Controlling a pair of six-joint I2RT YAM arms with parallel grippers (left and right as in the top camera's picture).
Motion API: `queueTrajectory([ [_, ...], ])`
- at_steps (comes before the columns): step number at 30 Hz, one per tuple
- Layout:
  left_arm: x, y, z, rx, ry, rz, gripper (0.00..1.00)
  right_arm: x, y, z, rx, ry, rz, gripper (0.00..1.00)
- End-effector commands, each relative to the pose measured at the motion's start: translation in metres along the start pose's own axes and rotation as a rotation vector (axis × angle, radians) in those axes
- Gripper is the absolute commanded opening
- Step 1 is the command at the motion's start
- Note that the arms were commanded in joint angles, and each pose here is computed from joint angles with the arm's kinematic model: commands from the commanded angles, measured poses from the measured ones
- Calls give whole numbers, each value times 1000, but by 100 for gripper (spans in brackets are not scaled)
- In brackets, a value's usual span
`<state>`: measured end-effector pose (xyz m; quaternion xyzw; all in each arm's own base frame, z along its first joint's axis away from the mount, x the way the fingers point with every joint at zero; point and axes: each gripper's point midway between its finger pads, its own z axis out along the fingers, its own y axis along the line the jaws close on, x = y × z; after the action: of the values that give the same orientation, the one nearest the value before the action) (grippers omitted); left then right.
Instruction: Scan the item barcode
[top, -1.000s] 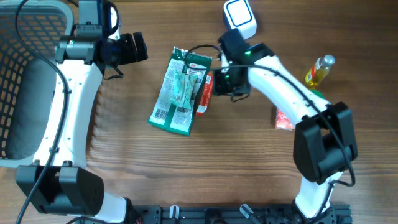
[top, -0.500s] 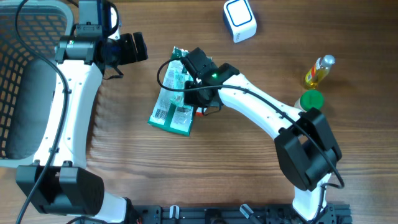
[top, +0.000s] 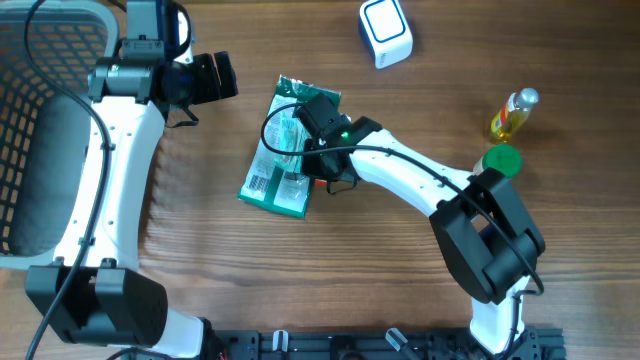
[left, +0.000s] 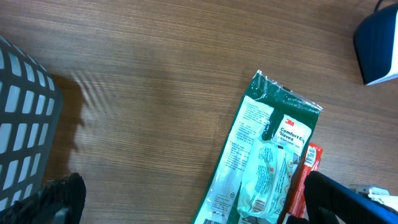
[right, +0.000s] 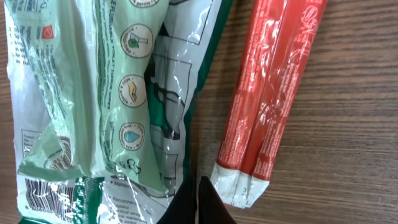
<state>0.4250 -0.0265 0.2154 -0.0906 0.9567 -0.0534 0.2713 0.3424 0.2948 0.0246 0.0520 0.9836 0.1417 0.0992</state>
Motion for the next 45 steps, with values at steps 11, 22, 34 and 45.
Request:
queueTrajectory([
  [11, 0, 0, 2, 5, 4, 6, 100, -5, -11, 7, 52, -37, 41, 4],
  [22, 0, 0, 2, 5, 4, 6, 100, -7, -14, 9, 61, -53, 41, 4],
  [34, 0, 0, 2, 5, 4, 6, 100, 8, -31, 21, 100, -12, 41, 4],
  [45, 0, 0, 2, 5, 4, 6, 100, 24, -87, -20, 246, 174, -158, 4],
])
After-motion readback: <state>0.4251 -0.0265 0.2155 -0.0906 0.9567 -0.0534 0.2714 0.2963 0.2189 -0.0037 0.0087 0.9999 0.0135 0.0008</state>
